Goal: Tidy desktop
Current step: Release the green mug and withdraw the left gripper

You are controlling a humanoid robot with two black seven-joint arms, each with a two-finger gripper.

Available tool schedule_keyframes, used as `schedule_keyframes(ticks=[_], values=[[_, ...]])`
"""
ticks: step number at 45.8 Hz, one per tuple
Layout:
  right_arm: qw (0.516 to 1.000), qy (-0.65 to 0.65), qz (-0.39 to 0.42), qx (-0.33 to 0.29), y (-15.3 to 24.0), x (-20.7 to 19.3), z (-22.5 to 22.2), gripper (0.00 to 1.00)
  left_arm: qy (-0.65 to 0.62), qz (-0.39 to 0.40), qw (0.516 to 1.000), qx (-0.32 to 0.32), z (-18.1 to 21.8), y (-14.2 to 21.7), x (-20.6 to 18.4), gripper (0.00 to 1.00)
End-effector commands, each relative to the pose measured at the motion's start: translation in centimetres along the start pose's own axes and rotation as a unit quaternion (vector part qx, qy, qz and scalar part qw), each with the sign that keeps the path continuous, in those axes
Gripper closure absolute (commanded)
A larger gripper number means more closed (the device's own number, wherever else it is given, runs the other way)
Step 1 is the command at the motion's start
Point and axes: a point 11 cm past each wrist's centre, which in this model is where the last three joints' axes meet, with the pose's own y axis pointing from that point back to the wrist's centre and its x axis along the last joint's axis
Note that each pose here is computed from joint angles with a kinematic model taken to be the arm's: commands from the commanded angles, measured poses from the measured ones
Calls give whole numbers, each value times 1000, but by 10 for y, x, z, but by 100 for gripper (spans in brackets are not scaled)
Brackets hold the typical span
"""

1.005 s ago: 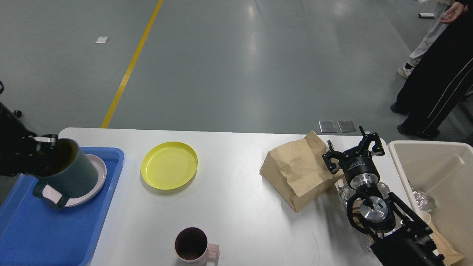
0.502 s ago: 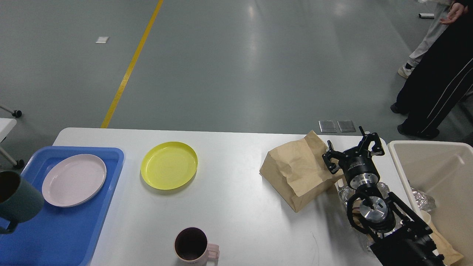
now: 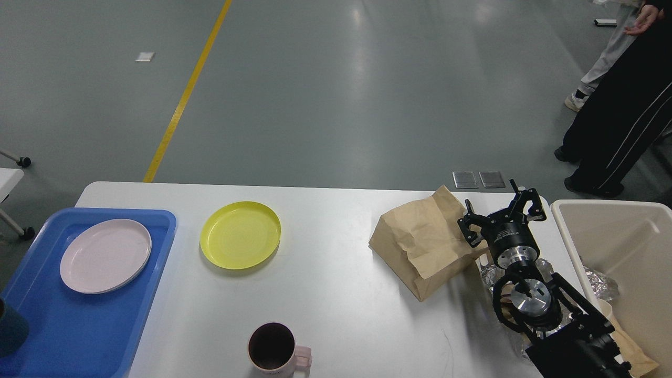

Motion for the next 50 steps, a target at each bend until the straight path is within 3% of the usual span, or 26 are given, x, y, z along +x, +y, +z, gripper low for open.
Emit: schedule_keyframes(ticks=[1, 22, 24, 32, 36, 42, 50], values=[[1000, 0, 0, 0, 0, 0, 0, 0, 4, 8, 1000, -2, -2, -4, 0, 97], [1000, 1, 0, 0, 0, 0, -1, 0, 18, 19, 999, -20, 2, -16, -4, 90], [1000, 0, 0, 0, 0, 0, 0, 0, 19, 20, 999, -24, 3, -17, -4, 84], [1000, 0, 0, 0, 0, 0, 0, 0, 22, 21, 999, -30, 4, -17, -4, 37], [1000, 0, 0, 0, 0, 0, 0, 0, 27, 28, 999, -34, 5, -16, -2, 21], [1000, 0, 0, 0, 0, 0, 0, 0, 26, 27, 999, -32, 5, -17, -3, 11], [1000, 0, 0, 0, 0, 0, 0, 0, 26, 27, 999, -34, 6, -16, -3, 8]])
